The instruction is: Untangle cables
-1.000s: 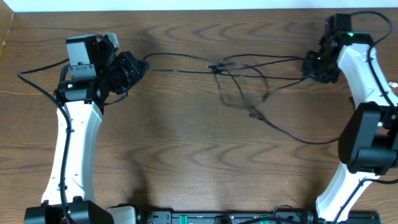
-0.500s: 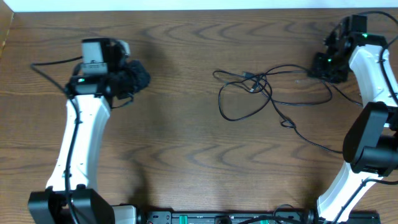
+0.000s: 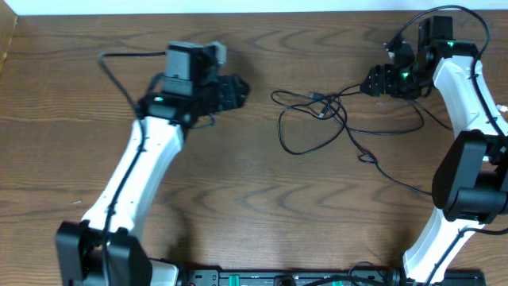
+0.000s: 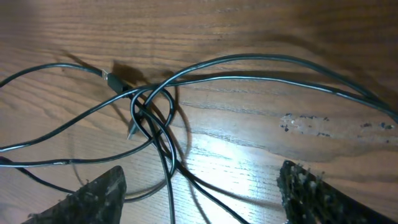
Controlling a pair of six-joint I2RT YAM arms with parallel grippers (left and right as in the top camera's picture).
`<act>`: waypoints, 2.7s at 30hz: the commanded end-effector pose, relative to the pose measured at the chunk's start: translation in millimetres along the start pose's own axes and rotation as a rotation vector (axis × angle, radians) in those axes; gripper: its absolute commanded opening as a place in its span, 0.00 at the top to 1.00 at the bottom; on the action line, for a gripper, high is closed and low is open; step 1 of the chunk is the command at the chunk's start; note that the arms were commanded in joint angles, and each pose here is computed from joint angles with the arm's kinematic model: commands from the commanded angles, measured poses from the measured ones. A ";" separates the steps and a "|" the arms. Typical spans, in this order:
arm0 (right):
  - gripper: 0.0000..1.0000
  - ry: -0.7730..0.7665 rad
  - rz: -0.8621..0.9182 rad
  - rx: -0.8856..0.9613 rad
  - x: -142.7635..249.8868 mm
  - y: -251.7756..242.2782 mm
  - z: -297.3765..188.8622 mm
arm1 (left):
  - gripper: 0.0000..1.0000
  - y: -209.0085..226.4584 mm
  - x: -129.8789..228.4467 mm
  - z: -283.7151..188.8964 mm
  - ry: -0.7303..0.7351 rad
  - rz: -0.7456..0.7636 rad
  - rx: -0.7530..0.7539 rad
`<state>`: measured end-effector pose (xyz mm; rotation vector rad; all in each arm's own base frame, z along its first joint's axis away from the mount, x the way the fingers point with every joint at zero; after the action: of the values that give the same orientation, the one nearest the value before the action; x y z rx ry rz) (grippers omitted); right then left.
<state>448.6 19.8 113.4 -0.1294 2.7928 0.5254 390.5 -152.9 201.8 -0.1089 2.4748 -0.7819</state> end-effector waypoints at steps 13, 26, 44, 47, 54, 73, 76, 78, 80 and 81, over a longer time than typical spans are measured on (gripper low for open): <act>0.19 -0.017 0.017 0.015 -5.7 0.8 -5.8 | 0.13 -30.4 54.1 118.5 0.104 0.145 -0.010; 0.16 -0.016 0.016 0.015 -5.6 1.5 -5.4 | 0.21 -22.2 78.2 161.0 0.137 0.171 -0.033; 0.15 0.001 -0.080 -0.032 -6.7 46.6 10.2 | 0.92 -47.2 14.4 32.6 -0.038 0.134 -0.003; 0.15 -0.001 -0.109 -0.050 -7.7 60.1 14.2 | 0.92 -49.7 18.9 15.2 -0.028 0.131 -0.008; 0.20 -0.028 -0.185 -0.270 -10.1 104.5 13.0 | 0.92 -54.3 20.8 7.3 -0.023 0.133 0.010; 0.35 0.082 -0.249 -0.317 12.1 169.7 84.1 | 0.93 -78.3 15.5 4.7 -0.035 0.150 0.143; 0.36 0.098 -0.187 -0.176 13.9 156.6 106.7 | 0.92 -82.1 15.8 2.3 -0.032 0.133 0.163; 0.38 0.095 -0.150 -0.098 13.0 147.4 113.5 | 0.92 -88.4 15.2 -1.0 -0.033 0.141 0.196; 0.39 0.085 -0.101 -0.013 10.8 135.0 116.5 | 0.92 -92.6 13.2 -5.7 -0.045 0.148 0.212; 0.40 0.080 -0.072 0.029 9.8 128.7 116.9 | 0.92 -94.3 11.5 -9.2 -0.056 0.152 0.217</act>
<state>437.9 206.0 57.9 -0.4705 2.8067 0.7167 374.2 -225.4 229.6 0.1029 2.3611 -0.8952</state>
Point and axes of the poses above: each gripper's point midway between its finger pads, its own z axis out along the fingers, its own y axis along the line the jaws close on, x = y × z, the point moved 2 cm from there along -z, back along the fingers, and after that the axes turned 4 degrees about -z, right-handed, at the moved point
